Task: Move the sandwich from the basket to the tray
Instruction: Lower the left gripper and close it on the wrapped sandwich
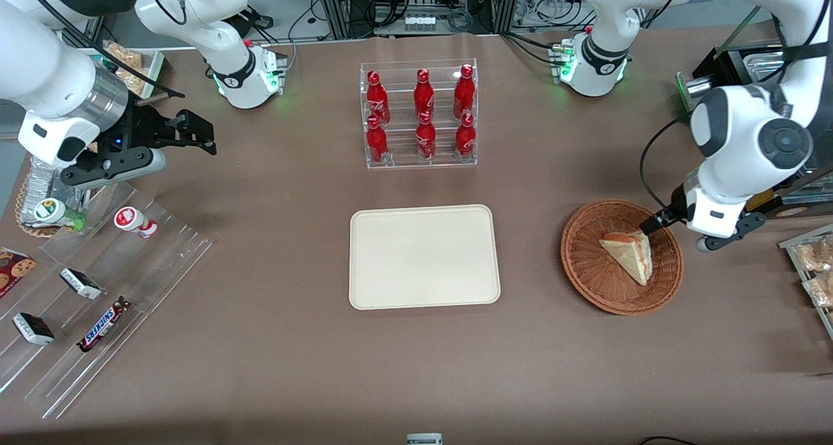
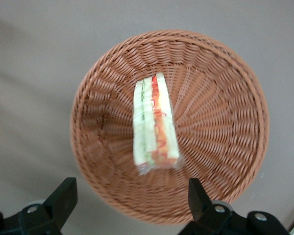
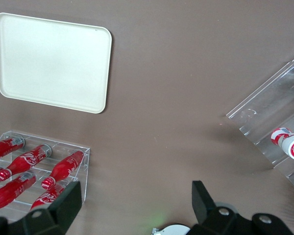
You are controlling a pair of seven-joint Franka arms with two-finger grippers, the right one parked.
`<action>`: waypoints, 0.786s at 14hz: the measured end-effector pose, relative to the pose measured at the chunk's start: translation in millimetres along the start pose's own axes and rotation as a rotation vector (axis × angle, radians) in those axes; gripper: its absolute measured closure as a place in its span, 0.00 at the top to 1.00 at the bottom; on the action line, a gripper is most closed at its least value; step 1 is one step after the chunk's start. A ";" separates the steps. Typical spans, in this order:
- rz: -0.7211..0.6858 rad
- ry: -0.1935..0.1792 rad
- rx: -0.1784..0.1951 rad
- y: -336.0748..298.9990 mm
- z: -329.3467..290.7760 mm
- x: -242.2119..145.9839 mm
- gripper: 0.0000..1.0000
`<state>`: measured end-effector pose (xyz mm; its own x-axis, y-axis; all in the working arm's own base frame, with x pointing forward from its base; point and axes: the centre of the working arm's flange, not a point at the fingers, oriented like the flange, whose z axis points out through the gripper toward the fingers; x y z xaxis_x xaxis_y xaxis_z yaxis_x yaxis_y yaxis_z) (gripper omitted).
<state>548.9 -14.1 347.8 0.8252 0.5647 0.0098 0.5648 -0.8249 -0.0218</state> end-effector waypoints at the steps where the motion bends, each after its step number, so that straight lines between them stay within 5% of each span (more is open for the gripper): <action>1: -0.096 0.014 -0.011 6.8 9.4 -1.1 1.00; 5: -0.258 0.043 -0.040 24.8 56.5 -4.6 1.00; 9: -0.272 0.018 -0.009 18.1 92.7 -8.5 0.98; 11: -0.273 0.017 -0.008 18.5 96.0 -8.1 0.77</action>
<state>552.3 -31.6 251.4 0.6420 0.7661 0.0307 0.7666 -0.6421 -0.0082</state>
